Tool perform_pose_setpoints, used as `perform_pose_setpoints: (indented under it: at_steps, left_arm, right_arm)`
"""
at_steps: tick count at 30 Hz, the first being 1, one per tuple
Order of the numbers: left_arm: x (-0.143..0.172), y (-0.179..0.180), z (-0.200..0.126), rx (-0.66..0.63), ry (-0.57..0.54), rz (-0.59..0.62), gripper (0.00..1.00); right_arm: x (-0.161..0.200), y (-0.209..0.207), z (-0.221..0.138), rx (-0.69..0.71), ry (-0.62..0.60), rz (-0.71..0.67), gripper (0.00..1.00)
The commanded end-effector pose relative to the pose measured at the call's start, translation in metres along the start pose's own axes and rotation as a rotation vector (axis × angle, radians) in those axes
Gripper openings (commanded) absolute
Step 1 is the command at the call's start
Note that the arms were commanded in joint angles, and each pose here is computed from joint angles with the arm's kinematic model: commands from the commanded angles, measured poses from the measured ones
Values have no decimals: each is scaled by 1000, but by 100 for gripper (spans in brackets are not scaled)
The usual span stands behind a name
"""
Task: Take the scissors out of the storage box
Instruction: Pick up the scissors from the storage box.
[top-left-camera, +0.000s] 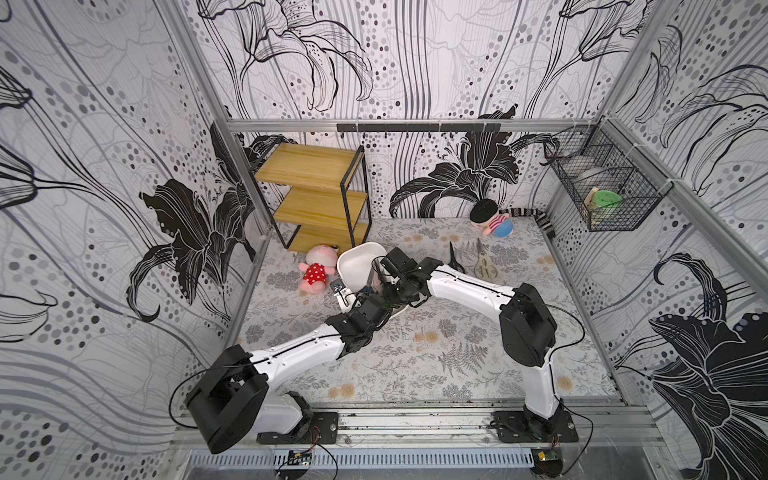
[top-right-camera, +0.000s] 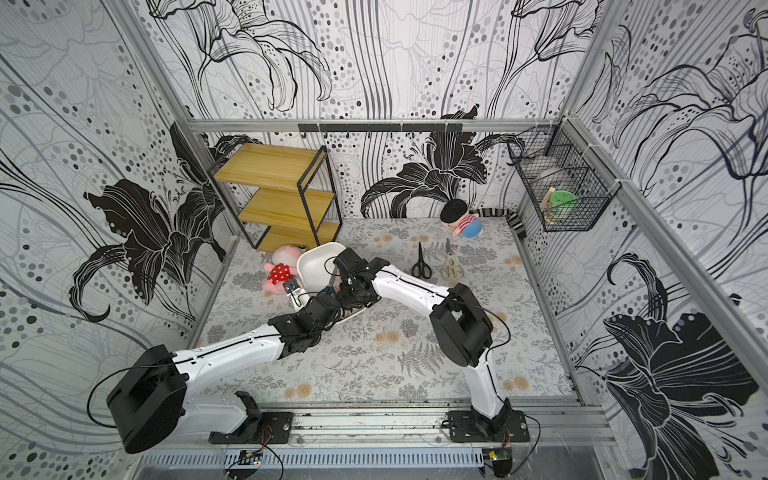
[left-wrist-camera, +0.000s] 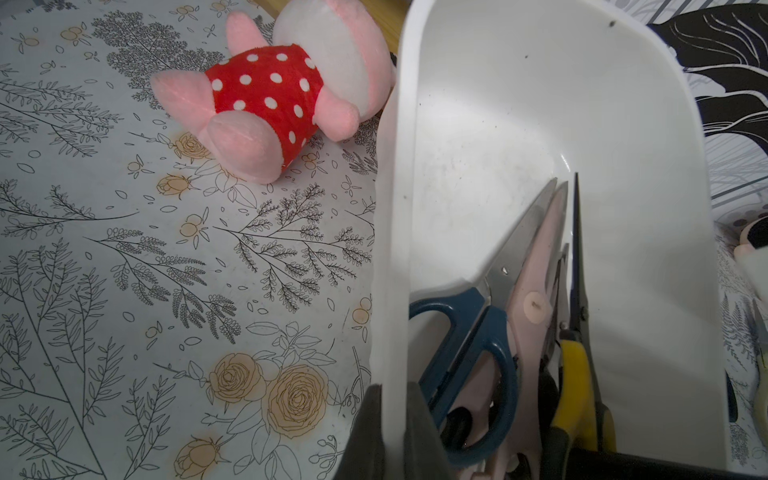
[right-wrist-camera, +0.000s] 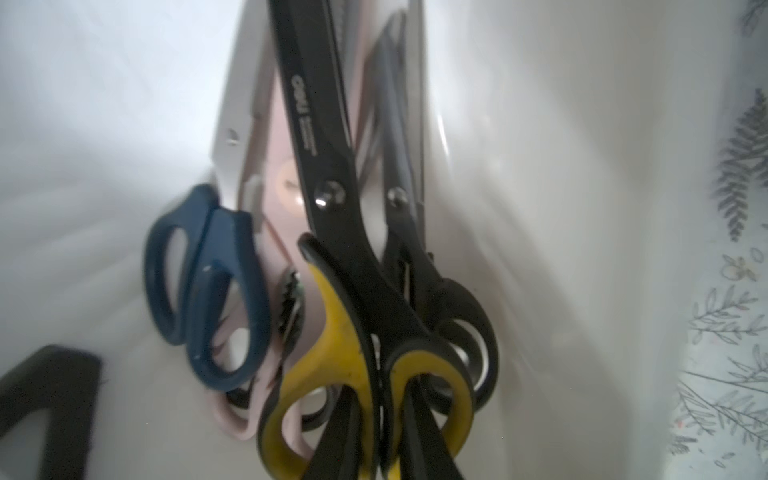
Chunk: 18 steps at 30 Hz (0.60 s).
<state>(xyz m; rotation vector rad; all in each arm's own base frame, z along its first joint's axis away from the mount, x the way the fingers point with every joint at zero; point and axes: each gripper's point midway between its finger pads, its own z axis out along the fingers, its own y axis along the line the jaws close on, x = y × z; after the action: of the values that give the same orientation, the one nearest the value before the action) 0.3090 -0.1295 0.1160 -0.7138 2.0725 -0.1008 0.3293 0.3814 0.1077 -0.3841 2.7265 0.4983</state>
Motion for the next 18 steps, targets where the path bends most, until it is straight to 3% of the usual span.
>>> perform_pose_setpoints:
  at_steps: [1, 13, 18]
  left_arm:
    - [-19, -21, -1, 58, -47, -102, 0]
    - [-23, -9, 7, 26, -38, -96, 0]
    - [-21, 2, 8, 9, -29, -89, 0]
  right_arm:
    - [-14, 17, -32, -54, -70, -41, 0]
    - [-22, 15, -53, -36, -112, -53, 0]
    - [-29, 0, -57, 44, -135, -68, 0]
